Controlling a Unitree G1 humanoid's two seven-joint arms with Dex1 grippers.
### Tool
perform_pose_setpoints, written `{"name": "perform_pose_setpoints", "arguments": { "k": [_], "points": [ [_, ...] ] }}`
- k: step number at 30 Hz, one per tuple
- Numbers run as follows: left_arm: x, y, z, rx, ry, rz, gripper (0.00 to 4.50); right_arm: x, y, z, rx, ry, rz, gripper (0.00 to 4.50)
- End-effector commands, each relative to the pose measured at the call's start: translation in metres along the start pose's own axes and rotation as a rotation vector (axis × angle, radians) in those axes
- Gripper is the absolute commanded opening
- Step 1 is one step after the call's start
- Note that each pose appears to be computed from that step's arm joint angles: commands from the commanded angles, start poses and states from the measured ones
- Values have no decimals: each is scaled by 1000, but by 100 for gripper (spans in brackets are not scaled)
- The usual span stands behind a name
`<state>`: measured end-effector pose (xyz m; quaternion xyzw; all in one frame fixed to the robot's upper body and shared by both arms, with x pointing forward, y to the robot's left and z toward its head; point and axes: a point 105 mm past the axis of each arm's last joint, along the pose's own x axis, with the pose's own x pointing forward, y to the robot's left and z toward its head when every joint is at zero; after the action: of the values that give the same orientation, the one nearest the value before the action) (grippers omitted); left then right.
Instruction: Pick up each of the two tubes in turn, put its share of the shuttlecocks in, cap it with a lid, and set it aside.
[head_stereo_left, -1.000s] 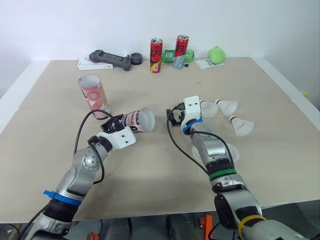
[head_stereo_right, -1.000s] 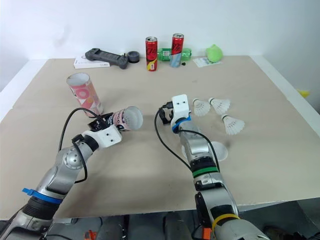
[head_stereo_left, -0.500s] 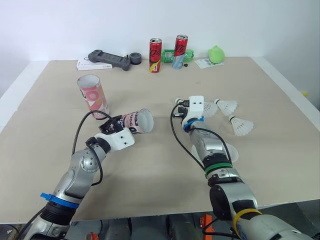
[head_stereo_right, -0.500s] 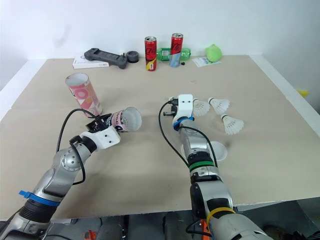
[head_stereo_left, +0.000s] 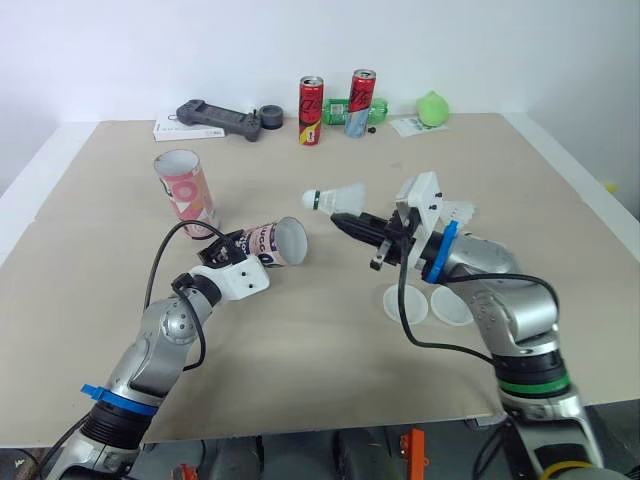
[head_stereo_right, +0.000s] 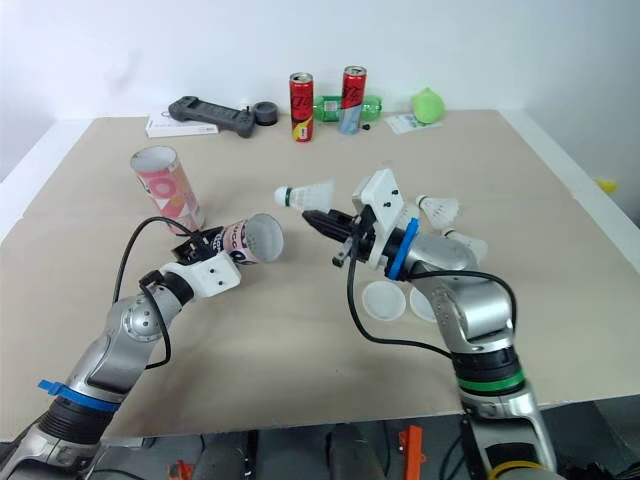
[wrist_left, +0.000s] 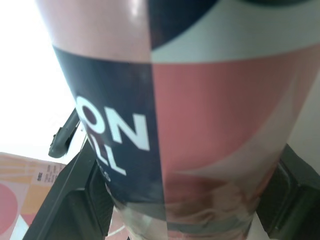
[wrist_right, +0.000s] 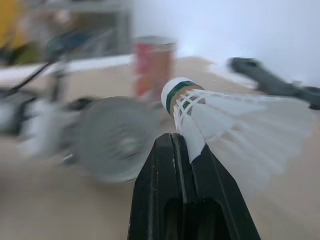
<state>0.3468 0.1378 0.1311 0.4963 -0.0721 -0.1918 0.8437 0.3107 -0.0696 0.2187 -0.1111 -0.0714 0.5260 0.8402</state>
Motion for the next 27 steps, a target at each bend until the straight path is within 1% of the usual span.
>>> {"name": "perform_pose_setpoints", "arguments": {
  "k": [1,7,11,12,13,14,15,16,17,18,20,21,22,23,25,27],
  "points": [
    [1,2,-3,-3,8,5,323,12,16,7,-65,-1,51,6],
    [4,3,0,-3,0,5,323,37,23,-15,-165,88,60,6],
    [4,2,-1,-3,-2,4,323,47,23,-10,-198,76,68,6],
    [4,2,0,-3,-2,3,323,49,23,-6,-196,60,72,52],
    [4,2,0,-4,-3,3,323,50,24,-1,-187,44,80,71],
    [4,1,1,-4,-4,3,323,50,26,5,-177,25,99,105],
    [4,1,1,-5,-4,3,323,48,27,10,-168,10,112,151],
    [3,1,1,-7,-4,4,323,44,27,17,-162,-7,120,168],
    [3,1,1,-8,-2,5,323,40,26,23,-156,-21,131,233],
    [3,0,1,-9,-1,5,323,35,26,28,-149,-31,140,258],
    [2,0,0,-9,1,5,323,29,27,32,-137,-37,158,341],
    [2,0,0,-10,2,6,323,24,26,34,-131,-30,172,361],
    [2,0,0,-11,3,6,323,19,22,37,-126,-24,181,361],
    [2,0,0,-11,4,7,323,16,18,41,-125,-20,183,349],
    [2,0,0,-12,4,6,323,13,9,45,-135,-10,181,290],
    [3,-1,0,-13,3,5,323,15,3,44,-173,26,185,205]
  ]
}}
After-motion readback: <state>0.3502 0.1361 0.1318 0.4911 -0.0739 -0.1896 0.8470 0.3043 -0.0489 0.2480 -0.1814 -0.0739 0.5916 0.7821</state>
